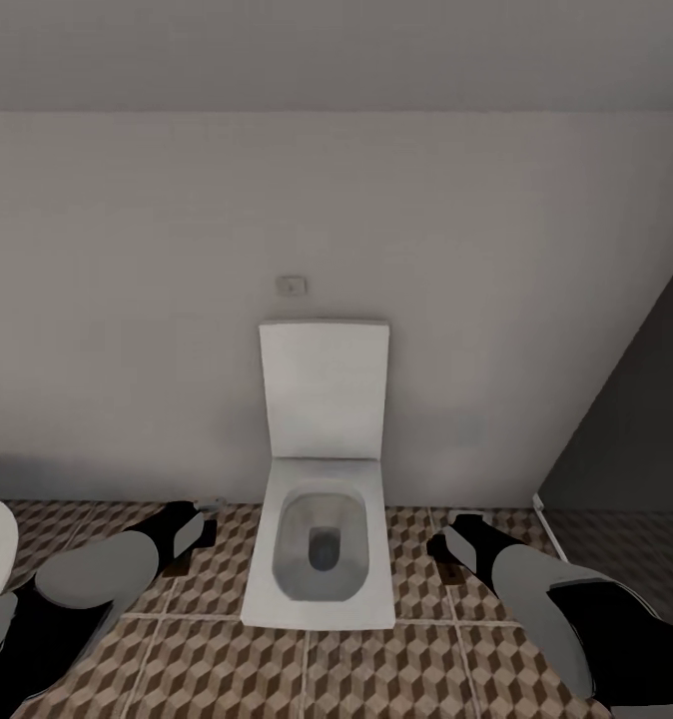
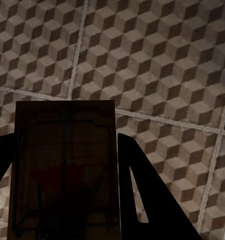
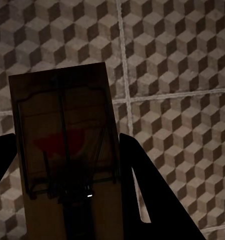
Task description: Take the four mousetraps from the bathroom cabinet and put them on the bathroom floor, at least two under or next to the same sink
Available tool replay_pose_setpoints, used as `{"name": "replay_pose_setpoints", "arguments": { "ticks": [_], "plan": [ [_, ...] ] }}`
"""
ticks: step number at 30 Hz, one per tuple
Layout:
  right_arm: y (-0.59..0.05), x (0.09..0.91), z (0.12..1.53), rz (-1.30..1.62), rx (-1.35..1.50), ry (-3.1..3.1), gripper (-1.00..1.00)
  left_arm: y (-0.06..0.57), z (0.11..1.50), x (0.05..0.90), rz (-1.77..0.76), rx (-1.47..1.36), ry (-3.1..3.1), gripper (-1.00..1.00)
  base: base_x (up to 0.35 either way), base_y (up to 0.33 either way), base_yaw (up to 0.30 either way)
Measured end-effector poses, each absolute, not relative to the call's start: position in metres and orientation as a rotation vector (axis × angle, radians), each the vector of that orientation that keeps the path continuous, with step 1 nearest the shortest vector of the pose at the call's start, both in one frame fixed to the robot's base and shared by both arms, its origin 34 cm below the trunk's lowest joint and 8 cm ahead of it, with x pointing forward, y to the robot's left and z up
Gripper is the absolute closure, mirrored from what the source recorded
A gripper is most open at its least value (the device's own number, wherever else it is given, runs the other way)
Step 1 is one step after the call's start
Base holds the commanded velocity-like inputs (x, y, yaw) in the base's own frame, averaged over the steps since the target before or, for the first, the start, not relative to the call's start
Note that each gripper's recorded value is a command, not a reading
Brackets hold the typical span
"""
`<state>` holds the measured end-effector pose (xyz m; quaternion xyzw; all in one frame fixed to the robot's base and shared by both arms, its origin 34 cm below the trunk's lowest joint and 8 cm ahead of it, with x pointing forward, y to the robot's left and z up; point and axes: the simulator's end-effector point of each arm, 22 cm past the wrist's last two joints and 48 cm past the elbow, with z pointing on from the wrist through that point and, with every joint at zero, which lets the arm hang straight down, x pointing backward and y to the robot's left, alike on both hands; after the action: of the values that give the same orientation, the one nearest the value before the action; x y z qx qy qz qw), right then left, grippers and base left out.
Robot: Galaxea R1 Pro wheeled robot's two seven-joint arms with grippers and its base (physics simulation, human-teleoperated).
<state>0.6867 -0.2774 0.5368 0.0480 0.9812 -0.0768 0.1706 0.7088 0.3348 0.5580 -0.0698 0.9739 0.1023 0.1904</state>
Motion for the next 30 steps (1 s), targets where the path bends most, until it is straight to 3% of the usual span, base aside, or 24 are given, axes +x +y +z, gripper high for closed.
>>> {"name": "replay_pose_setpoints", "arguments": {
  "ticks": [30],
  "plan": [
    [-0.2763, 0.6875, 0.5369, -0.216, 0.136, 2.783, 1.0, 0.3352, 0.5583, 0.7092, 0.288, -0.198, 2.735, 1.0, 0.0, 0.0, 0.0]
  ]
}}
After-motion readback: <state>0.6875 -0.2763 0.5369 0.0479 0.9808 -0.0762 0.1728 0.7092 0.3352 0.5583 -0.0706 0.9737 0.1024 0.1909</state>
